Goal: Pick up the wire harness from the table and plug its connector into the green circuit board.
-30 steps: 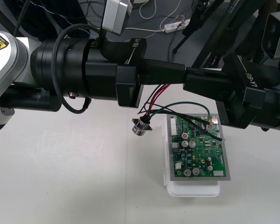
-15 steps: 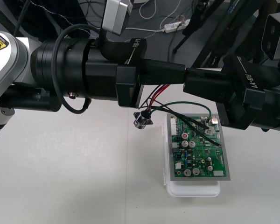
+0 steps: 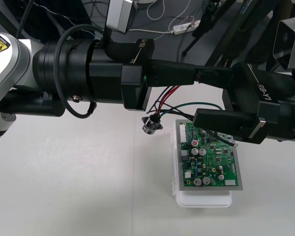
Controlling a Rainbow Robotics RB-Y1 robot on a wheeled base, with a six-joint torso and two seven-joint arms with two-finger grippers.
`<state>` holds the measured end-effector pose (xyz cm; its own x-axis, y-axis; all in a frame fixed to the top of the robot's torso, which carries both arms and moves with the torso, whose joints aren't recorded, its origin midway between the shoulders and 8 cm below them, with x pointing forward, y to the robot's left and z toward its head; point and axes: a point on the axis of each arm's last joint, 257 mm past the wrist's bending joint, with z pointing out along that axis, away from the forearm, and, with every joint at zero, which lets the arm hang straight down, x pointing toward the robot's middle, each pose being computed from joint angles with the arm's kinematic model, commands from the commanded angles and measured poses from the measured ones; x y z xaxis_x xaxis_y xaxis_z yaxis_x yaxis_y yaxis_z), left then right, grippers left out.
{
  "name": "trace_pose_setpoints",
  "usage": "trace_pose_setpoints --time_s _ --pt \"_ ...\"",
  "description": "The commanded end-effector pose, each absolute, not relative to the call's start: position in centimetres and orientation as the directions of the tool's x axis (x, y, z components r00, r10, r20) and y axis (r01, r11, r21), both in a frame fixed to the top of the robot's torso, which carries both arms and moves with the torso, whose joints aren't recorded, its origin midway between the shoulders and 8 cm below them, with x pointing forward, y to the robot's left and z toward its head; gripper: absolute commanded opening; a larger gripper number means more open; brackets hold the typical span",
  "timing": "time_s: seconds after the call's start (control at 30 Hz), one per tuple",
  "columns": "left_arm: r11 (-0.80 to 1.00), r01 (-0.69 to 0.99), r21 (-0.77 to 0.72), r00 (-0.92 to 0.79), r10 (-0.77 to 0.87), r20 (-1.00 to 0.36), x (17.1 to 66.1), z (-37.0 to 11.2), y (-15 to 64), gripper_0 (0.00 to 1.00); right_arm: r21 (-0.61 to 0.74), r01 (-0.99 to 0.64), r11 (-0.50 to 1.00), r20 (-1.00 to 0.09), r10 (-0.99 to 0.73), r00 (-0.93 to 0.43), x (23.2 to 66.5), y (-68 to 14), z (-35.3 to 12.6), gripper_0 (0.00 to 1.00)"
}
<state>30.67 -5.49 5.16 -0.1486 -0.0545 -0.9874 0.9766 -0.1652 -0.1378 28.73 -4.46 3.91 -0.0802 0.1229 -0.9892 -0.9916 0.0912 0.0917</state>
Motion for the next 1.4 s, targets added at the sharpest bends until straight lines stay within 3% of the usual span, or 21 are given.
trace_pose_setpoints --time_s 0.03,0.73,0.97,1.4 --pt "-0.159 0.983 -0.086 -0.102 -0.099 -0.990 30.7 7.5 -5.7 0.00 0.077 -0.995 0.062 -0.994 0.078 -0.072 28.1 -4.6 4.1 1.00" --pt "-0.034 0.996 0.085 0.078 -0.154 -0.985 33.3 0.6 2.5 0.00 -0.015 -0.998 0.063 -0.955 -0.297 -0.004 29.1 -14.0 -0.7 1.00" --pt "-0.068 0.991 0.119 0.108 -0.150 -0.983 33.1 -2.6 6.2 0.00 -0.078 -0.994 0.080 -0.886 -0.463 0.032 29.0 -17.7 -2.4 1.00" --pt "-0.076 0.971 0.227 0.214 -0.148 -0.965 33.8 -8.6 10.6 0.00 -0.266 -0.943 0.198 -0.724 -0.687 0.060 33.1 -22.1 -4.9 1.00"
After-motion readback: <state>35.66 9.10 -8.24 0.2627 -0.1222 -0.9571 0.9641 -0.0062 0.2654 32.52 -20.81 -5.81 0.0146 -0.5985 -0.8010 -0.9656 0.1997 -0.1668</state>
